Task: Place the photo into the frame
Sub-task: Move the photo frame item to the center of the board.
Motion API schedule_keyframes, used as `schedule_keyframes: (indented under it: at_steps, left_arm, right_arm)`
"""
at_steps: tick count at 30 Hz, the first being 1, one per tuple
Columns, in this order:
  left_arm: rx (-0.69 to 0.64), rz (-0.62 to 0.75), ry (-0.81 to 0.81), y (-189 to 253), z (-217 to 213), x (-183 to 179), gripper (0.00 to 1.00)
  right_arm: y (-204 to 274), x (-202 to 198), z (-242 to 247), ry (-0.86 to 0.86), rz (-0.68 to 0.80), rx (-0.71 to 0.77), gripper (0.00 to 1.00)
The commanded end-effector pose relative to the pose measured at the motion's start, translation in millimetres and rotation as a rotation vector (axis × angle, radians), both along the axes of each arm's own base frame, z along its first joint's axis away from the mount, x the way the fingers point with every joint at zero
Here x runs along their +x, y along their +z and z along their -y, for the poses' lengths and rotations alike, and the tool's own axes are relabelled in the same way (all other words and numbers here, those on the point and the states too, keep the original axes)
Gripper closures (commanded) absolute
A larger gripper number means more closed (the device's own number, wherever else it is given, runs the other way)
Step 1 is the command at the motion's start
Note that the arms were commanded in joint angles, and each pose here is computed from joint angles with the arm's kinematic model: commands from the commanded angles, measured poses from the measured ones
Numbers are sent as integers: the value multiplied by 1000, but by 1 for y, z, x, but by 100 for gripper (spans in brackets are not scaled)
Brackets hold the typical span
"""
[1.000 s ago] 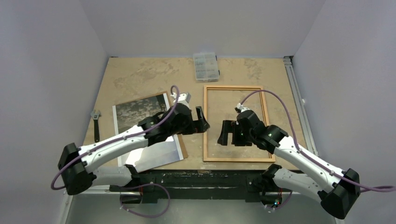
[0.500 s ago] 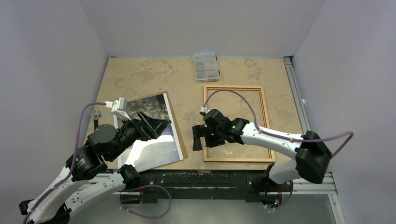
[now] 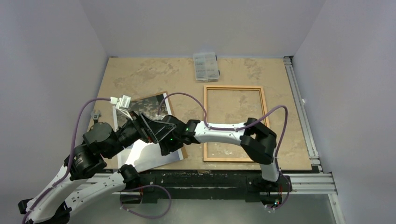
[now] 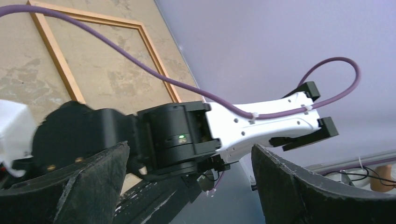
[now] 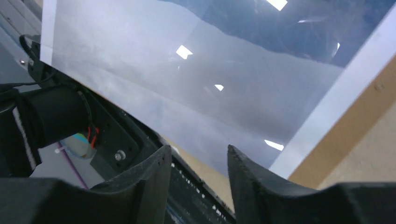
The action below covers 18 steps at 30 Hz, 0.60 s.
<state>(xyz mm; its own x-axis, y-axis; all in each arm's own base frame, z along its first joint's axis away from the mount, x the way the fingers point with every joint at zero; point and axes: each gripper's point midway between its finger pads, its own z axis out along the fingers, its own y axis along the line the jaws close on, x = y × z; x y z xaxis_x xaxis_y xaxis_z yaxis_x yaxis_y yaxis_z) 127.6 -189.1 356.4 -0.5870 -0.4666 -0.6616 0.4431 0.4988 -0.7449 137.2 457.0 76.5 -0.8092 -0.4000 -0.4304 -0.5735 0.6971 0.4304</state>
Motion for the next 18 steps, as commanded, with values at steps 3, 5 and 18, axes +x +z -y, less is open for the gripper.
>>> schedule_keyframes:
  at_steps: [3,5,18]
  left_arm:
    - [-52,69,-57,30,8,-5,0]
    - [-44,62,-55,28,9,-4,0]
    - [33,-2,8,8,4,6,0]
  right_arm:
    - [-13,-15,-44,80,-7,15,69]
    - [-27,-21,-46,91,-7,-25,81]
    - [-79,14,37,-143,159,-416,100]
